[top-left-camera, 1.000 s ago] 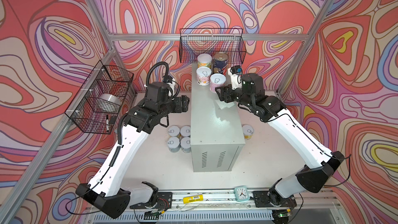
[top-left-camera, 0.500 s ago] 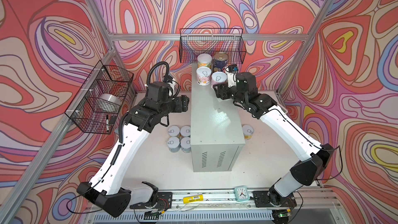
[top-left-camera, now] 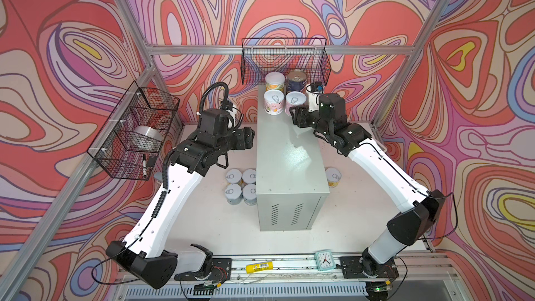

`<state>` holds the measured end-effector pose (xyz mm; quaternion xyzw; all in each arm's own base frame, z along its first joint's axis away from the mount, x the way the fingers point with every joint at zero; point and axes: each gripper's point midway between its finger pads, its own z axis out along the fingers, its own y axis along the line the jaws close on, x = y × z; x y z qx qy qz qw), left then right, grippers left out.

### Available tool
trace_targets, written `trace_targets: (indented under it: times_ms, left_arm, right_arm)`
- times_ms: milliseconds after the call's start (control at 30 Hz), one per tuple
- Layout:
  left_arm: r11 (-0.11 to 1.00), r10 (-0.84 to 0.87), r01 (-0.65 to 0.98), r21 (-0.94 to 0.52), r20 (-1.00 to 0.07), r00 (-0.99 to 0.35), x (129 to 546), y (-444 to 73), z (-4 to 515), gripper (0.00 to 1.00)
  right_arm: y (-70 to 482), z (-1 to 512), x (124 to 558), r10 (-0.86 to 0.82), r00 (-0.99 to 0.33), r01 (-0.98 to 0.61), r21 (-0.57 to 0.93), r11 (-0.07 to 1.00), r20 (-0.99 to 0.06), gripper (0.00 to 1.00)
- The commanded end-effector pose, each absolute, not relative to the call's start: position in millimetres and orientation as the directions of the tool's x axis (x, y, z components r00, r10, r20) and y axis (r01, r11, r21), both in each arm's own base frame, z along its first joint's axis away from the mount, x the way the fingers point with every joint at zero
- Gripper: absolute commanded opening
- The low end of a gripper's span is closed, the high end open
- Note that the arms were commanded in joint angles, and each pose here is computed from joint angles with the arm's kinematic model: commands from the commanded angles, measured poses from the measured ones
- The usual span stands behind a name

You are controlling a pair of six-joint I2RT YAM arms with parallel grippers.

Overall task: Place and organize the canned foods onto the counter
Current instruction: 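Slide the can with the right gripper farther back beside the other pink can, then open and withdraw the right gripper while the left gripper lowers toward the table cans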

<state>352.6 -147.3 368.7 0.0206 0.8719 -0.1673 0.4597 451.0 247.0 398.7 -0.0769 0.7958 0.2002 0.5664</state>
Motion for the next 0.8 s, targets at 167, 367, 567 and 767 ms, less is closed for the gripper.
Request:
trace_targets:
  times_ms: [167,367,567,767]
  left_arm:
    - [0.942,-0.136,0.181,-0.283,-0.813,-0.566,359,-146,371,0.83]
    - [0.941,-0.138,0.180,-0.288,-0.808,-0.572,360,-147,369,0.83]
    - [0.939,-0.137,0.182,-0.291,-0.804,-0.578,361,-149,366,0.83]
    - [0.953,-0.127,0.155,-0.261,-0.806,-0.578,357,-140,355,0.83]
  right_arm:
    - [234,411,465,0.143,-0.312,-0.295,0.239,0.925,-0.939,0.68]
    - [232,414,460,0.160,-0.307,-0.300,0.255,0.919,-0.938,0.68]
    - [233,423,449,0.174,-0.306,-0.333,0.276,0.902,-0.936,0.68]
    - [230,438,420,0.184,-0.322,-0.384,0.306,0.871,-0.928,0.68]
